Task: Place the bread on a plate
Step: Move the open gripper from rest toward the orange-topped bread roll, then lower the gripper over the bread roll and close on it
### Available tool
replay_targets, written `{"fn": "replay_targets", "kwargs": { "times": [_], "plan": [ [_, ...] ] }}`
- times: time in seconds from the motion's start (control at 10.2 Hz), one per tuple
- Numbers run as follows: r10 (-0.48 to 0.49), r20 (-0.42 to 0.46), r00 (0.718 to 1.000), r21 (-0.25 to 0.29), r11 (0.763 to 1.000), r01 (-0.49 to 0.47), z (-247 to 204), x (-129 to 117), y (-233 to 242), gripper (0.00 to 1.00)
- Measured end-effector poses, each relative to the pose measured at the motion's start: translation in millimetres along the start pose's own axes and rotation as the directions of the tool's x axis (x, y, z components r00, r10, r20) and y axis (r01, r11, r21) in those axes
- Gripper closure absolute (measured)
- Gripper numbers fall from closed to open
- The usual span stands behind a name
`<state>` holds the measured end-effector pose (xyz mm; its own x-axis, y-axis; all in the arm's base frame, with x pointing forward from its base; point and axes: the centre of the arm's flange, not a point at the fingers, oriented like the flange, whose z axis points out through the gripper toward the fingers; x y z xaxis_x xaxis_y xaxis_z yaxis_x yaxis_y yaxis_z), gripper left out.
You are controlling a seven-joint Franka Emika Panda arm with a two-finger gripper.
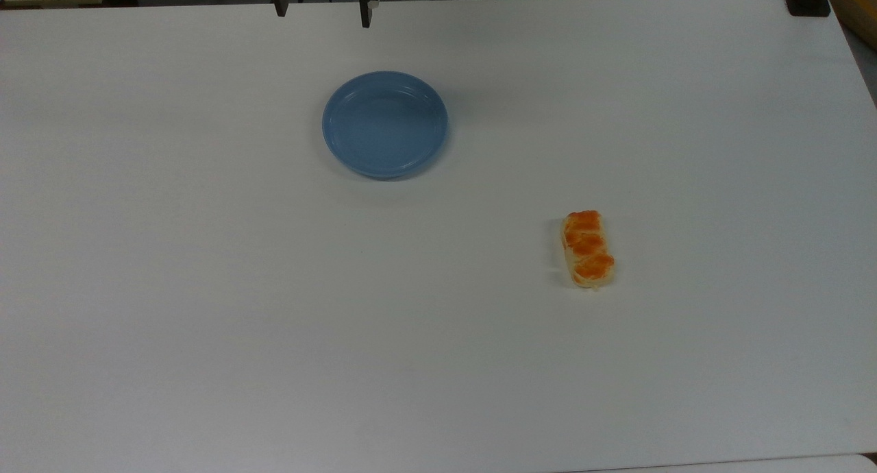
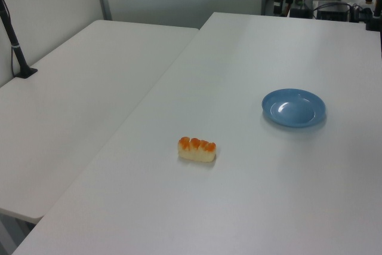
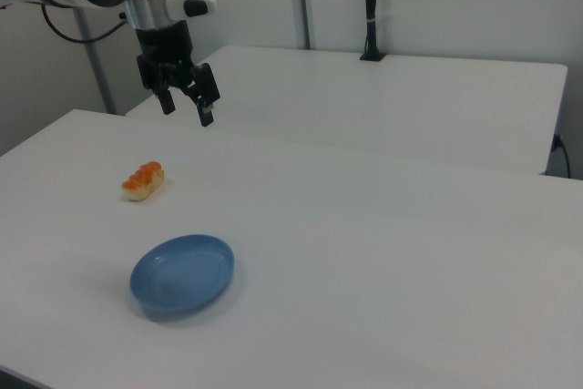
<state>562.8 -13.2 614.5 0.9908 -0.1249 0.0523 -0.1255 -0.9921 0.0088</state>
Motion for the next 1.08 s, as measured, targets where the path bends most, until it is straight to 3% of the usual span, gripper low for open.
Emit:
{"fn": "replay_targets", "kwargs": {
  "times": [0.49,1.08],
  "plan": [
    [-0.021,0.020,1.000,-0.001,1.000,0.021,10,-2,-11,0.00],
    [-0.121,-0.022,0.992,0.005,0.993,0.121,65,9,-73,0.00]
  ]
}}
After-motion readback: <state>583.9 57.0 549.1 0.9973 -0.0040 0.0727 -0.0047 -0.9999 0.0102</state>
